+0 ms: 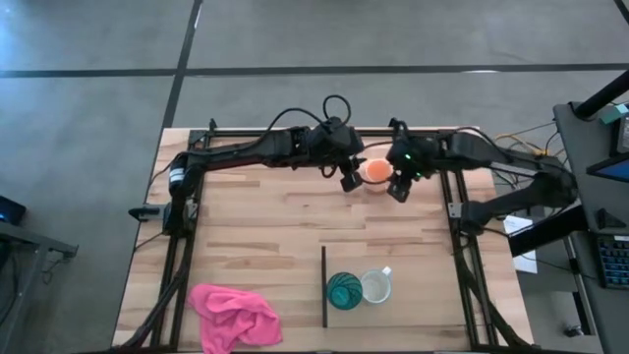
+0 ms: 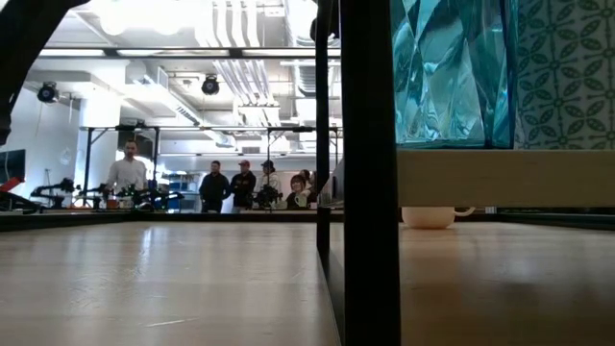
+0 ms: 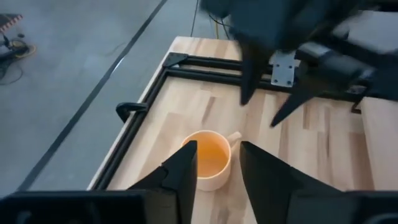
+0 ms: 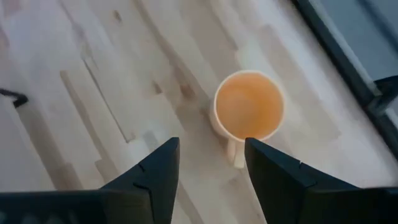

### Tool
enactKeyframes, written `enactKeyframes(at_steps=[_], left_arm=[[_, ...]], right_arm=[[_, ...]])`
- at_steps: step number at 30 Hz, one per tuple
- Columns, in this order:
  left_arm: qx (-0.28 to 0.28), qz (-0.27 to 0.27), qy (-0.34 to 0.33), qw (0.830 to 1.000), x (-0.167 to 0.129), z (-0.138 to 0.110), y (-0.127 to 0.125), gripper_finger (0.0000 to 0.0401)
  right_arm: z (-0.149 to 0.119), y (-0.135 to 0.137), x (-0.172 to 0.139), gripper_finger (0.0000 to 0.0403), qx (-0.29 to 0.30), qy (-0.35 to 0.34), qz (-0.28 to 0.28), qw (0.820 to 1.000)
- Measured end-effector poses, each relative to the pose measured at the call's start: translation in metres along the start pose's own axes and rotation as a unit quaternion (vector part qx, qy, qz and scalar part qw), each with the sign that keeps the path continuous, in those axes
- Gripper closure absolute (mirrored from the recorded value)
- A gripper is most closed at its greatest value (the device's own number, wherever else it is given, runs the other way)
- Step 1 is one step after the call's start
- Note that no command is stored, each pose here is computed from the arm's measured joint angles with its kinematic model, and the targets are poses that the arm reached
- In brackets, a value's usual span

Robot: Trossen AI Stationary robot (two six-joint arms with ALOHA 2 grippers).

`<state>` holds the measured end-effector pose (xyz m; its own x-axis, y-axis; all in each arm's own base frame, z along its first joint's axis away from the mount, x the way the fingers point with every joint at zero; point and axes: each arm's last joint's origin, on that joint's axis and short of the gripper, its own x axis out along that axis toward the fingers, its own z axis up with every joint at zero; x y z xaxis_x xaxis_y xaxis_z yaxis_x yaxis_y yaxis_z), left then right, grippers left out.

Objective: Stack small to large cups/mugs on shelf
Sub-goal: Put the light orange mug on the shelf

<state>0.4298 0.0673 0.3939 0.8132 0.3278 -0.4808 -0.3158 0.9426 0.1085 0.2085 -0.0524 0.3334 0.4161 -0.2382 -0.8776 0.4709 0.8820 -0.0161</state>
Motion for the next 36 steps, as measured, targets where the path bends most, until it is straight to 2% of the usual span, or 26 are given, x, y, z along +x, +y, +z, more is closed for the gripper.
enactKeyframes(at_steps=[5,7,11,16,24,31,36], left_arm=[[0.024,0.007,-0.016,1.0,-0.012,0.007,0.005,0.0287],[0.022,0.013,-0.023,0.999,-0.02,0.01,0.009,0.0287],[0.017,0.033,-0.04,0.999,-0.039,0.017,0.015,0.0287],[0.014,0.062,-0.057,0.996,-0.068,0.025,0.024,0.0287],[0.015,0.081,-0.033,0.996,-0.075,0.02,0.033,0.0287],[0.027,0.096,0.039,0.994,-0.071,0.004,0.034,0.0287],[0.054,0.142,0.136,0.979,-0.076,-0.015,0.036,0.0287]], right_arm=[[0.01,-0.012,0.025,0.0238,-0.013,0.045,0.009,0.999],[0.013,-0.015,0.034,0.0244,-0.011,0.059,0.01,0.998],[0.018,-0.017,0.051,0.0253,-0.007,0.09,0.046,0.995],[0.024,-0.02,0.072,0.0257,0.004,0.114,0.043,0.993],[0.04,-0.028,0.098,0.0257,0.075,0.146,0.044,0.985],[0.053,-0.032,0.119,0.0257,0.1,0.171,0.034,0.98],[0.054,-0.039,0.113,0.026,0.105,0.168,0.03,0.98]])
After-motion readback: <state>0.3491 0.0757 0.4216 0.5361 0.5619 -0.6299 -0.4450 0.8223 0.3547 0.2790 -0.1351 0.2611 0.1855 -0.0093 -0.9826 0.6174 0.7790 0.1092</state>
